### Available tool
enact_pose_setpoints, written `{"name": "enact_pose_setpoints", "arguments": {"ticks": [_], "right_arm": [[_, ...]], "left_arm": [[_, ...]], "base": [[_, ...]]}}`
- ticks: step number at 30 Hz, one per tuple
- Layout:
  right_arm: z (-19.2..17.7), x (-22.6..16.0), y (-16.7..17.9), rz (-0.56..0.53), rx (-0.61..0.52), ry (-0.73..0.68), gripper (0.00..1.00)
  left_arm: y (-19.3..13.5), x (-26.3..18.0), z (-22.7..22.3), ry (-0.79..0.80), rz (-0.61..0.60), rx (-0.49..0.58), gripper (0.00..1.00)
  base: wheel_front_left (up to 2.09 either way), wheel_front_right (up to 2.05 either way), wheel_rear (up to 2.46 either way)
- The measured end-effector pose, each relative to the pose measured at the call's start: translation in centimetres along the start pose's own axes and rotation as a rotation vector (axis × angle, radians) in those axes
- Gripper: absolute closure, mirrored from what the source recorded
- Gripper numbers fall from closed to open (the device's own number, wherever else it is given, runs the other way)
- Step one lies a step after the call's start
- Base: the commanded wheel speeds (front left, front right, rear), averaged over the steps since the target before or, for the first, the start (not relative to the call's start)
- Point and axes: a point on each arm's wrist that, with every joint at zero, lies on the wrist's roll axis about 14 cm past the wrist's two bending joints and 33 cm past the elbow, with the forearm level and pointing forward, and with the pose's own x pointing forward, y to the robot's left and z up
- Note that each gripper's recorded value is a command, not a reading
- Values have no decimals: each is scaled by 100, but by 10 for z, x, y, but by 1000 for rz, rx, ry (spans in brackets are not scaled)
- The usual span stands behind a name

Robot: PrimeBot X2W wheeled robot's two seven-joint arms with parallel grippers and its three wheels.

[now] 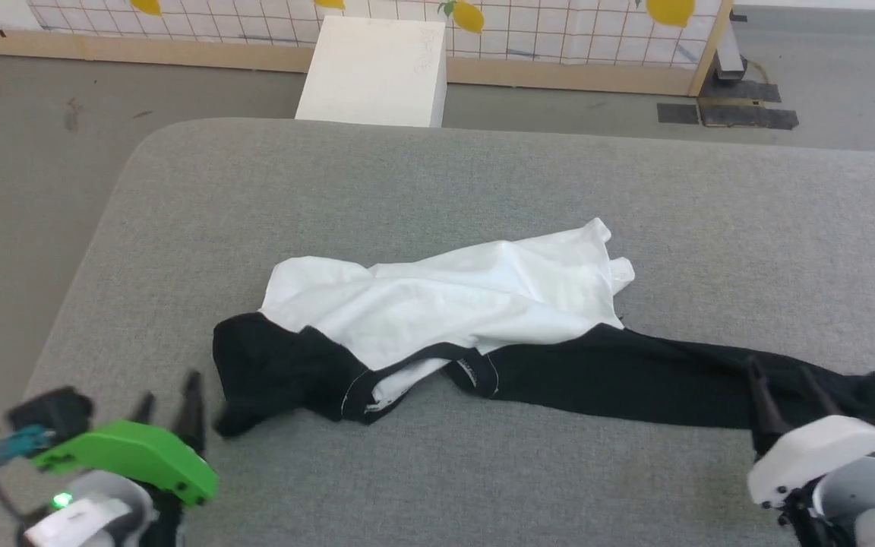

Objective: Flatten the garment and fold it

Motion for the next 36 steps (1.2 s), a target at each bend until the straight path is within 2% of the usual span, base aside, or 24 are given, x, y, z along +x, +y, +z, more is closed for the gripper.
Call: {"name": "enact_pose_setpoints", "arguments": {"ticks": [2,4,7,10,17,25,30,31,32,33,36], "right_arm": [[-5,1,11,32,-16,39,0],[-10,5,24,64,-63,91,0],[-8,16,41,101,-148,164,0],[-9,26,58,125,-266,262,0],[6,58,98,201,-406,333,0],[-28,86,107,214,-512,507,0],[-54,92,120,265,-546,547,0],[-59,92,122,274,-544,557,6],[-62,93,123,282,-541,556,62],[-62,94,125,289,-534,544,100],[-56,99,125,291,-511,520,100]], "left_arm": [[2,-4,28,-126,1,1,0],[0,-8,53,-257,-14,52,0],[-13,-13,74,-419,-65,113,0],[-22,-17,80,-518,-99,159,0],[-29,-9,62,-507,-107,155,0],[-27,0,61,-505,-92,152,0],[-17,0,58,-497,-62,157,0],[-15,0,57,-494,-54,154,0],[-13,0,56,-492,-49,151,0],[-13,0,55,-489,-49,151,0],[-13,-1,52,-484,-49,150,0]], "base": [[0,0,0],[0,0,0],[0,0,0],[0,0,0],[0,0,0],[0,0,0],[0,0,0],[0,0,0],[0,0,0],[0,0,0],[0,0,0]]}}
